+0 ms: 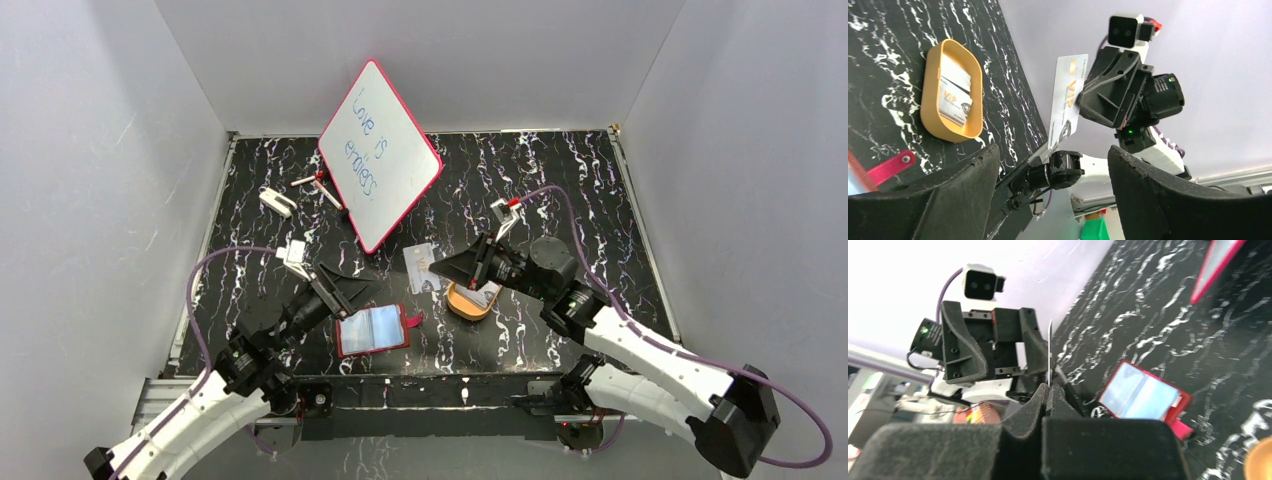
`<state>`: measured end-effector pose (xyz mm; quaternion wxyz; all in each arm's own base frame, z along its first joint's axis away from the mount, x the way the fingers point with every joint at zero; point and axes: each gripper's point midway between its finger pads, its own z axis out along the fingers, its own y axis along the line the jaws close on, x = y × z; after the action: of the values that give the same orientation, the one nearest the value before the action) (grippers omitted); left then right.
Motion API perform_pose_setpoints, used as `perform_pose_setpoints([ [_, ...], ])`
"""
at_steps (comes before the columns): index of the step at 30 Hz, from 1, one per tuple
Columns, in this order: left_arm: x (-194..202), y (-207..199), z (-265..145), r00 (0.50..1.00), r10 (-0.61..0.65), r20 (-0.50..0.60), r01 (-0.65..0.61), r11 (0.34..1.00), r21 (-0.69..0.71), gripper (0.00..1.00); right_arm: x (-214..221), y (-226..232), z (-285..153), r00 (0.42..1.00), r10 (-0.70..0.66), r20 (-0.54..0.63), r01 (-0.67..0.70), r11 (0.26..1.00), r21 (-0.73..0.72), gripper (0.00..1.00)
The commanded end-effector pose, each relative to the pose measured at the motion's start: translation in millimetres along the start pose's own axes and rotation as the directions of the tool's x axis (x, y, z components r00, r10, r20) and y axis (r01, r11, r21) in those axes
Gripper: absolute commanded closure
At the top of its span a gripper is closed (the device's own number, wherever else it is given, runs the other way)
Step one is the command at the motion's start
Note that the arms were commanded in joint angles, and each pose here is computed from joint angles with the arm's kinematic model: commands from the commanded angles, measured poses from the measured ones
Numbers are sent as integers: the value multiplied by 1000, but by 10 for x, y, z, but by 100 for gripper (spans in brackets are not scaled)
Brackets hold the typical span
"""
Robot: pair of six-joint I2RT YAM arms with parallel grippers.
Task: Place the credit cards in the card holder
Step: Pick up the credit card from the storage box.
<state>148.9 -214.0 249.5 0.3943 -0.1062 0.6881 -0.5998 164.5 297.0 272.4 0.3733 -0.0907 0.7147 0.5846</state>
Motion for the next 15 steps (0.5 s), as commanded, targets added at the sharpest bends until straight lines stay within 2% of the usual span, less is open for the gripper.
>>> perform_pose_setpoints([
  [1, -49, -496, 100, 996, 86, -36, -80, 986, 149, 25, -176, 683, 2, 999, 42, 23, -32, 949, -314, 100],
  [9, 15, -482, 261, 990, 112, -89, -100, 986, 131, 34, -97, 752, 71, 998, 53, -25, -58, 932, -357, 100],
  [15, -21, -504, 257, 995, 82, -56, -72, 985, 158, 55, 6, 684, 92, 996, 67, -59, -83, 931, -355, 100],
])
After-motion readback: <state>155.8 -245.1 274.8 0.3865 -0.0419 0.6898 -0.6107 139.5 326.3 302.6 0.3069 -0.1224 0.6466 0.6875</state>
